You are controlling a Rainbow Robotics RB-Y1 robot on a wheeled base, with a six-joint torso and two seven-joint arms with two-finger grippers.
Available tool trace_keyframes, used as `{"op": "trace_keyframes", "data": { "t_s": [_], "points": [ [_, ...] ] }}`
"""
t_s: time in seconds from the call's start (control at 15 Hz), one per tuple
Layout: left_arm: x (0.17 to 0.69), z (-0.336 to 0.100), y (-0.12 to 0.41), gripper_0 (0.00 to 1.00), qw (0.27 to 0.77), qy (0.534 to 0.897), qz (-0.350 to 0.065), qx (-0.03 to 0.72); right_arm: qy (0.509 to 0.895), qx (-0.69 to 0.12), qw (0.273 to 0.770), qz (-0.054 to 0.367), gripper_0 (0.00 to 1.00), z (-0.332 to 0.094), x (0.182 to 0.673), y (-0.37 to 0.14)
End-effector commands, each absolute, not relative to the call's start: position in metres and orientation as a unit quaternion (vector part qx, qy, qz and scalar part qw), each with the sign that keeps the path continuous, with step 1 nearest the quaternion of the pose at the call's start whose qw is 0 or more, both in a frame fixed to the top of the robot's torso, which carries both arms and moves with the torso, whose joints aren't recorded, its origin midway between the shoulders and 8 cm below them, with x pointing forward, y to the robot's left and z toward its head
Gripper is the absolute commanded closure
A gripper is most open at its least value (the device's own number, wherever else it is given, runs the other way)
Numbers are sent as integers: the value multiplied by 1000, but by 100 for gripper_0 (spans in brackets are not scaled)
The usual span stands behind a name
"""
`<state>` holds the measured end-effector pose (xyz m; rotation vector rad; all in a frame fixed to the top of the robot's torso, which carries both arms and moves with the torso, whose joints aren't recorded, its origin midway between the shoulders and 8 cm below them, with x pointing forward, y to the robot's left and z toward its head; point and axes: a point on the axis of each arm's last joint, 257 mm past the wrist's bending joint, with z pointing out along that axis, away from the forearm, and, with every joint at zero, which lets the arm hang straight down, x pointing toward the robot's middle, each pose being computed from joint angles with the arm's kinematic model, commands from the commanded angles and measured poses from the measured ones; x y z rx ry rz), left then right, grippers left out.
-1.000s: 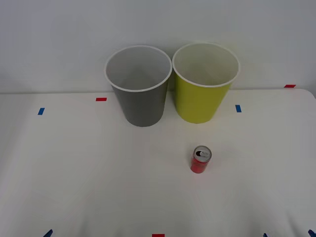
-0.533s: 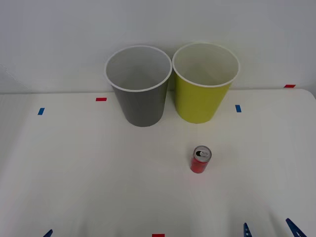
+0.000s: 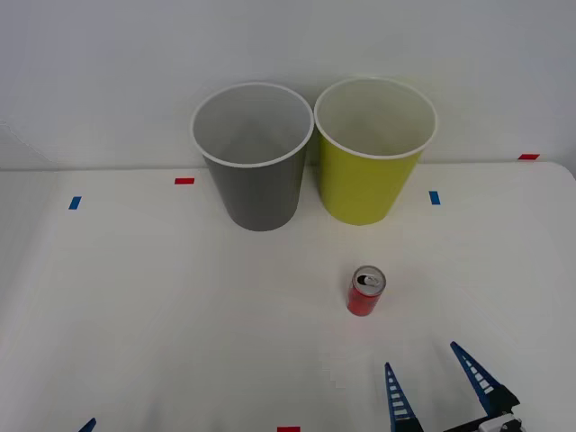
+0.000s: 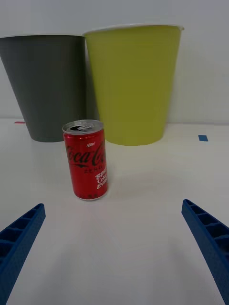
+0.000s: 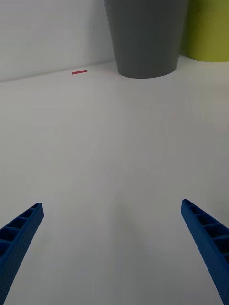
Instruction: Put cans in the gray bin and PET bottles in the light green bin.
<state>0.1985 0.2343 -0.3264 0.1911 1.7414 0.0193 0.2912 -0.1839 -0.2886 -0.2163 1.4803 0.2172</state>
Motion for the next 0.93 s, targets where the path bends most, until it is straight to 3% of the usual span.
{"op": "trace_keyframes", "data": {
  "t_s": [0.07, 0.93],
  "points": [
    [198, -326, 234, 0, 640, 764, 8, 84, 666, -102, 731, 107, 0, -289, 320, -163],
    [198, -326, 234, 0, 640, 764, 8, 84, 654, -98, 743, 98, 0, -270, 399, -138]
  ]
}}
